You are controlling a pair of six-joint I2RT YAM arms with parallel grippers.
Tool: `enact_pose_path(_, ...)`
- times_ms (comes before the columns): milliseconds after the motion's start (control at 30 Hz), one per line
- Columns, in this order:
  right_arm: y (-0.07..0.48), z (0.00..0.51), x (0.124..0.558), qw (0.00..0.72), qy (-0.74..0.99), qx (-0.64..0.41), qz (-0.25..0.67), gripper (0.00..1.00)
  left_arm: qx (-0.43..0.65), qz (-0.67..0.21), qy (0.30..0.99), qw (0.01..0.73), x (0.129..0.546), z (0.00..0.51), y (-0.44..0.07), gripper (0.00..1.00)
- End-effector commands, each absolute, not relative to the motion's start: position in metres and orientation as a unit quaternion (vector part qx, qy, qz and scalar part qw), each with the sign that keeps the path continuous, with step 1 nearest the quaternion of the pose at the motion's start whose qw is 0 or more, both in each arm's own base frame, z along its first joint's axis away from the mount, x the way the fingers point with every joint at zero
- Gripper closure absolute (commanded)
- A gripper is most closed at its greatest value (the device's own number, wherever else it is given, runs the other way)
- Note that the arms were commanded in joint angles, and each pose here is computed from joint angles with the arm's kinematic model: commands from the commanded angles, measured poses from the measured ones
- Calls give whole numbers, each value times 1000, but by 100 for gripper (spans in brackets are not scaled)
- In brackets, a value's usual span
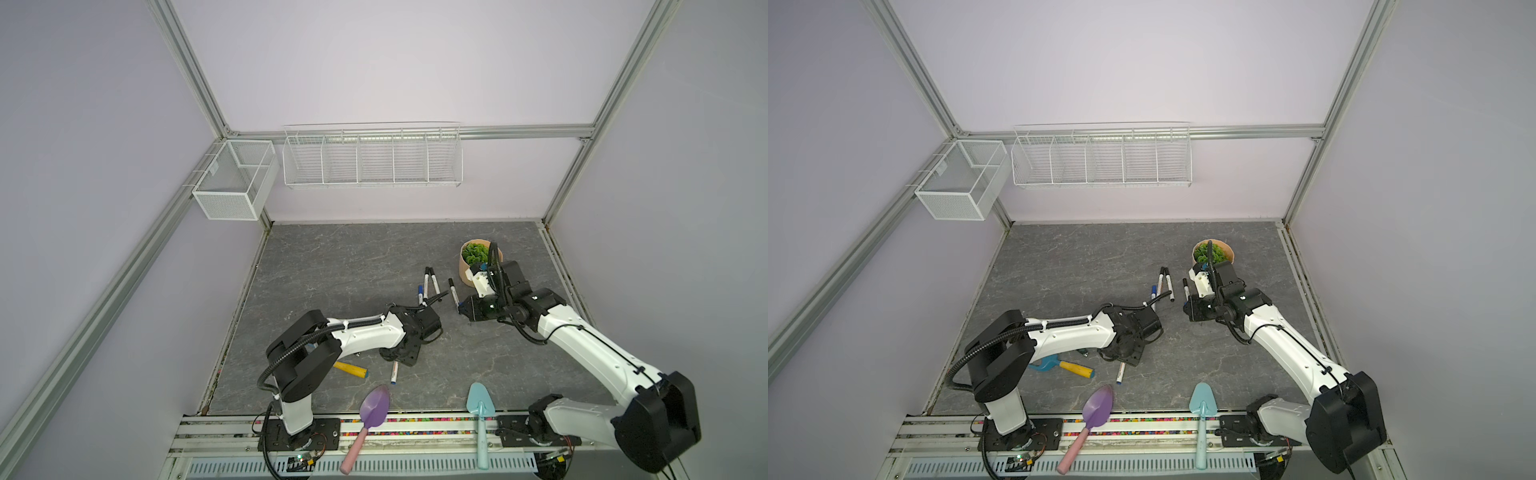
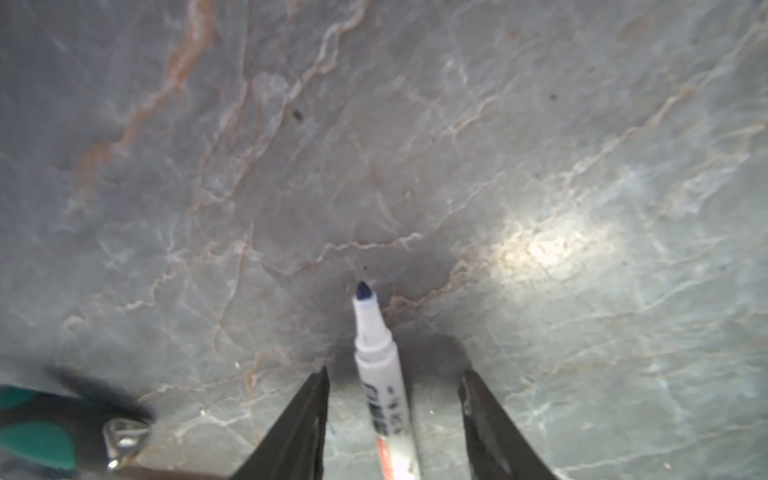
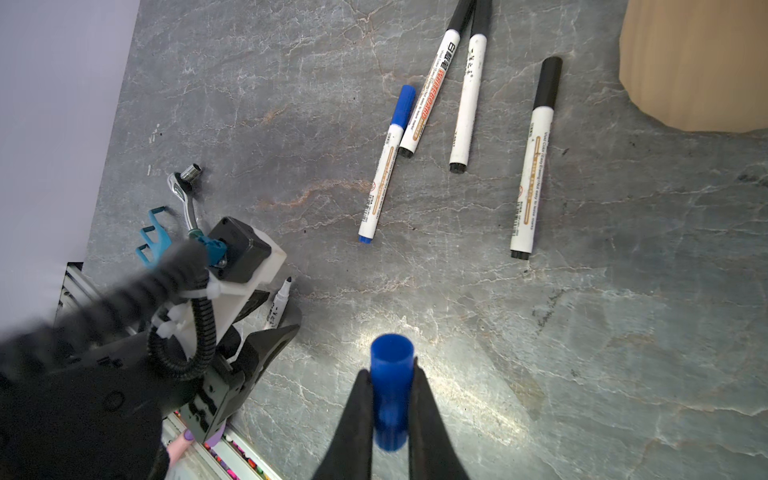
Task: Insert the pens into the pen caps
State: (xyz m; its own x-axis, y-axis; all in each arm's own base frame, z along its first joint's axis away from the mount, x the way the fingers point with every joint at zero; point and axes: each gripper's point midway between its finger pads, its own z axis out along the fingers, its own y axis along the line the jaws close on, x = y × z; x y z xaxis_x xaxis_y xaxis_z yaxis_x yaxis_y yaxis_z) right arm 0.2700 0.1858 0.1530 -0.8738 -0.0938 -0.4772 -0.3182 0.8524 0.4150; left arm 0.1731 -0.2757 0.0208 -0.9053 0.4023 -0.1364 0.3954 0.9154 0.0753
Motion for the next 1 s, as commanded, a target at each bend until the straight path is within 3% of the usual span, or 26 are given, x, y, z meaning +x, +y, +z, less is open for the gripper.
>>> enact_pose_path(0, 187, 159, 270, 224, 935, -110, 253, 93, 217, 33, 975, 22, 138, 11, -266, 44)
enact_pose_path(333, 190, 149, 262, 196, 940, -122, 253, 92, 145, 16, 989, -3, 113, -4, -243, 54)
enact_pose_path(600, 205, 94, 230, 115, 957, -215, 154, 90, 130, 1, 991, 22, 133, -10, -243, 92)
enact_pose_path(667, 214, 80, 223, 98, 955, -246, 136, 90, 107, -26, 993, 54, 151, 3, -242, 100)
enact_pose_path(800, 233, 51, 214, 82, 940, -322, 77, 89, 53, -114, 981, 146, 194, 57, -244, 100)
enact_pose_path(967, 265, 25, 212, 81, 901, -426, 5, 89, -8, -136, 952, 273, 238, 122, -222, 100)
